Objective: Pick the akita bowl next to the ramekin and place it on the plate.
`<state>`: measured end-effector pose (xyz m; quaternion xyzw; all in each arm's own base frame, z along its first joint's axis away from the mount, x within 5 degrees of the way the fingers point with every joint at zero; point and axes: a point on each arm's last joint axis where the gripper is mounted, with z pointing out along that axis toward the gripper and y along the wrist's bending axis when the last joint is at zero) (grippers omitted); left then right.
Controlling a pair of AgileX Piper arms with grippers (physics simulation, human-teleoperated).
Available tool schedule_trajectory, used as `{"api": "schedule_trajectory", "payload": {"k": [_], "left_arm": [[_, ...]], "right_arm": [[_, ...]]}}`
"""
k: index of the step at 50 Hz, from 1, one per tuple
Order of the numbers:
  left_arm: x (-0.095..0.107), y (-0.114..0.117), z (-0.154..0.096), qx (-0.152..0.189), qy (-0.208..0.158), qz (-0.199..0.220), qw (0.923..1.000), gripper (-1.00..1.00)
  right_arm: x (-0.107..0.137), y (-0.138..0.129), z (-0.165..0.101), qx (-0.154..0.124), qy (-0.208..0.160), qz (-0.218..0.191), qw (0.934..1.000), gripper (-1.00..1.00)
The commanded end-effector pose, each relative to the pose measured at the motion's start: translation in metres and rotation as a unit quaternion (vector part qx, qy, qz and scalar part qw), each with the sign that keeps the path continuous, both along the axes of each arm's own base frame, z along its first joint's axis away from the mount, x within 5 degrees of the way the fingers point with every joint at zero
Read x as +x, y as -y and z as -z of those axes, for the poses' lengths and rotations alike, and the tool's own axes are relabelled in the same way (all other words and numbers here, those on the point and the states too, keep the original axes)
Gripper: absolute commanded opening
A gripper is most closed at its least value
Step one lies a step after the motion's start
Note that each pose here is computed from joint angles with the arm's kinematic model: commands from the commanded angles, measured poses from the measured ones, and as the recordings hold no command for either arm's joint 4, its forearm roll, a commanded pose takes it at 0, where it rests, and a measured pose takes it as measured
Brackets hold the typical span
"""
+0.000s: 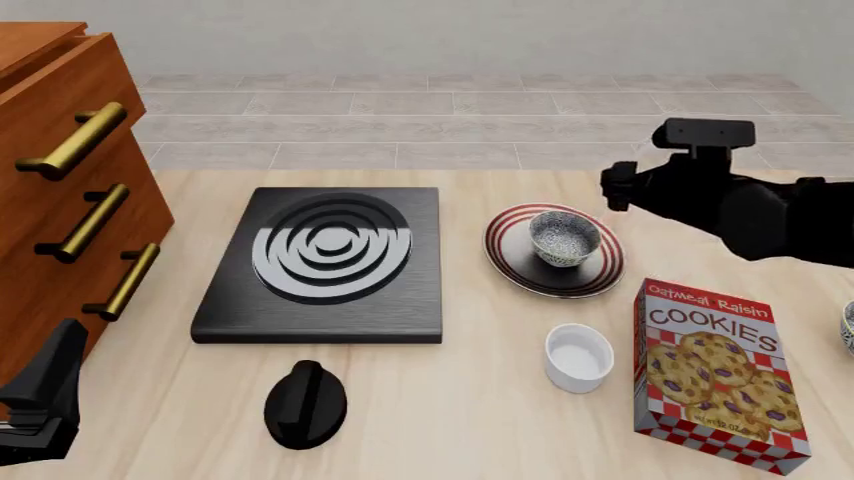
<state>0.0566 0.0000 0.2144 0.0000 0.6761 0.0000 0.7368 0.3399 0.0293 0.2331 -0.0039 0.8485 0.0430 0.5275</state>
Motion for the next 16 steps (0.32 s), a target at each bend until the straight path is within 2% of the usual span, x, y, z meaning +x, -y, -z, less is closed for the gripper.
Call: {"api": "schedule_trajectory", "payload": {"k": [1,16], "left_arm": [[0.000,0.000,0.000,0.000,0.000,0.000,1.0000,1.00],[0.000,0.000,0.000,0.000,0.000,0.000,1.0000,1.00]], "right_arm": [[-0.010,0.000,-0.009,0.006,0.008,0.001,1.0000,1.00],[-0.023,0.001,-0.018,0.009,0.017,0.002,0.9998,1.00]]}}
